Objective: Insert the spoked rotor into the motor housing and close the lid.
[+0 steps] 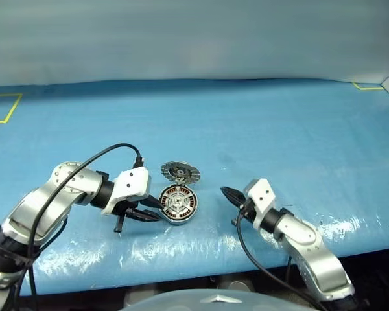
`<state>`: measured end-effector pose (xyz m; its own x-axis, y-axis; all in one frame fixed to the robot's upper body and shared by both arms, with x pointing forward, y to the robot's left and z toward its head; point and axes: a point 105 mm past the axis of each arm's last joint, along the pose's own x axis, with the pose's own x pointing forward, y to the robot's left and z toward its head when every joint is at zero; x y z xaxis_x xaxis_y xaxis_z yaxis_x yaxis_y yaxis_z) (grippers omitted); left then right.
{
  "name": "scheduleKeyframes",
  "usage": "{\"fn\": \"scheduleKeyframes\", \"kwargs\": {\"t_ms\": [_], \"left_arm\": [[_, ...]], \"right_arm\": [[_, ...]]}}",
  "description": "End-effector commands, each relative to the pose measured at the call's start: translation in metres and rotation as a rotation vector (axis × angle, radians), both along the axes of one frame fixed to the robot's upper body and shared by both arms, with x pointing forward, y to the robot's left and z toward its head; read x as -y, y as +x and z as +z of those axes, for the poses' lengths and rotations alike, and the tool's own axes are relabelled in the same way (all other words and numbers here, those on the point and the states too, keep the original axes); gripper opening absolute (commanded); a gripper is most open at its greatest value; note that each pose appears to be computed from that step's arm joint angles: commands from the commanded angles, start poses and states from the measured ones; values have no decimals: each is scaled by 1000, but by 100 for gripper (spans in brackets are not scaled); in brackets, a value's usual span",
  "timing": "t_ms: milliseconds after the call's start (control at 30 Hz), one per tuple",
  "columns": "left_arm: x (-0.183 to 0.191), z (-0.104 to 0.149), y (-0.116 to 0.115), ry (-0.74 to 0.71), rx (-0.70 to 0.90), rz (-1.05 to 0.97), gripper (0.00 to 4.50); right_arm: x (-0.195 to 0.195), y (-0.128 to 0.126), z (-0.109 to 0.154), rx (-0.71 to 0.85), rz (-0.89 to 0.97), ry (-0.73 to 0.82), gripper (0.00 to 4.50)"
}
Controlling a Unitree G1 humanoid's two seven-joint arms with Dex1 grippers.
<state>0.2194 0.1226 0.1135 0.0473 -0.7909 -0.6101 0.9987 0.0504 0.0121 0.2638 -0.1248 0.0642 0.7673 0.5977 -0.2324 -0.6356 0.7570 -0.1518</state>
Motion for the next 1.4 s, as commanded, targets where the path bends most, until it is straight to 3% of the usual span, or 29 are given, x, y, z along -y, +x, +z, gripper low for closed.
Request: {"fn": "scheduleKeyframes", "kwargs": {"t_ms": [33,300,467,767,1167,1400], "left_arm": [[10,5,-4,-79,98,33,2],[29,-7,-29,-275,272,131,2],[37,-7,-41,-384,247,230,2],[33,-24,-55,-410,226,316,2],[9,-33,-55,-559,346,572,2],[2,-45,-65,-572,352,618,2]], "right_arm": [[1,26,20,77,-13,-74,0],[-33,75,58,198,148,-125,0],[-56,82,62,197,321,-138,0],[-93,67,56,67,563,5,0],[-103,27,27,-68,629,73,0],[-108,13,18,-105,646,82,0]]}}
